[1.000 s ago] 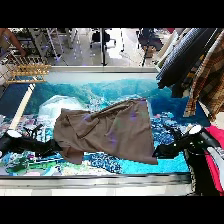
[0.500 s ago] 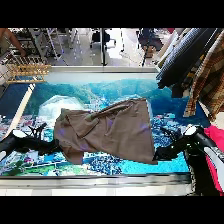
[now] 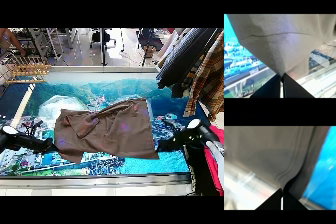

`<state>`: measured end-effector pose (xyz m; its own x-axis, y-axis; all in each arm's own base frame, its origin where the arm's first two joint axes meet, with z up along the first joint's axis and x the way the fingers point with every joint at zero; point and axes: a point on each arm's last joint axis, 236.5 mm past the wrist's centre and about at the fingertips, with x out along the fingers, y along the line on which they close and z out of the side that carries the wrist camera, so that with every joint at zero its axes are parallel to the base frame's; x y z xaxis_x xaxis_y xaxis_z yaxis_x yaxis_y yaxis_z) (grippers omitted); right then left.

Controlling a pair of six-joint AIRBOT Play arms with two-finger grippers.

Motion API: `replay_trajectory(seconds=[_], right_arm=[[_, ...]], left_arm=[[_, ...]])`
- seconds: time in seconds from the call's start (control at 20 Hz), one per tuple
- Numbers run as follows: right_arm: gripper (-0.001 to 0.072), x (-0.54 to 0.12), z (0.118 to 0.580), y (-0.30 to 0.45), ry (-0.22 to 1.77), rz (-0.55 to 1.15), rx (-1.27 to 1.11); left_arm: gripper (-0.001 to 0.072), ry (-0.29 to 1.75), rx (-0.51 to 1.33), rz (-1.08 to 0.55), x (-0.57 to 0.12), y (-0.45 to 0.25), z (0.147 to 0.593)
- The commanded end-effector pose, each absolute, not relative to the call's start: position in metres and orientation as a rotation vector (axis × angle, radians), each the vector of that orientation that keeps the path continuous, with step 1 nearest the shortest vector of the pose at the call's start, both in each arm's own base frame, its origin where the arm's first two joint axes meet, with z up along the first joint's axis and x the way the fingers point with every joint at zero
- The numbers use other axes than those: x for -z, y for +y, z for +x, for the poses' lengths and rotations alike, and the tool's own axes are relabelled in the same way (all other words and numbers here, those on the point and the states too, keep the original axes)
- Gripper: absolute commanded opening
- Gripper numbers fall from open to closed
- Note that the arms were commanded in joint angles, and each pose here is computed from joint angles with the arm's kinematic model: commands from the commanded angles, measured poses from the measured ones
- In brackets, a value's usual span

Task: Fold the clothes and pants, and hang the long-sleeved shirts on hangers.

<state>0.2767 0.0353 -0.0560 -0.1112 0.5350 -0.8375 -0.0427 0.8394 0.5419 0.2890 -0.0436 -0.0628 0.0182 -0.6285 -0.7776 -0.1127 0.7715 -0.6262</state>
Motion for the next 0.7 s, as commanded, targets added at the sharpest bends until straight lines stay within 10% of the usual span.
replay_trajectory(seconds=[0.0,0.05,0.15,0.65], right_arm=[[0.0015,0.037,0.336,-0.002,1.471,0.357,-0.28],[0.0041,0.036,0.334,-0.001,1.479,0.359,-0.287],[0.0434,0.04,0.312,0.007,1.561,0.378,-0.323],[0.0445,0.073,0.228,0.03,1.867,0.793,-0.235]], left_arm=[[0.0006,1.513,0.461,-0.625,0.049,-0.035,0.293],[0.0006,1.516,0.462,-0.625,0.049,-0.035,0.292],[0.0006,1.524,0.481,-0.61,0.049,-0.042,0.291],[0.0007,1.538,0.508,-0.581,0.049,-0.053,0.289]])
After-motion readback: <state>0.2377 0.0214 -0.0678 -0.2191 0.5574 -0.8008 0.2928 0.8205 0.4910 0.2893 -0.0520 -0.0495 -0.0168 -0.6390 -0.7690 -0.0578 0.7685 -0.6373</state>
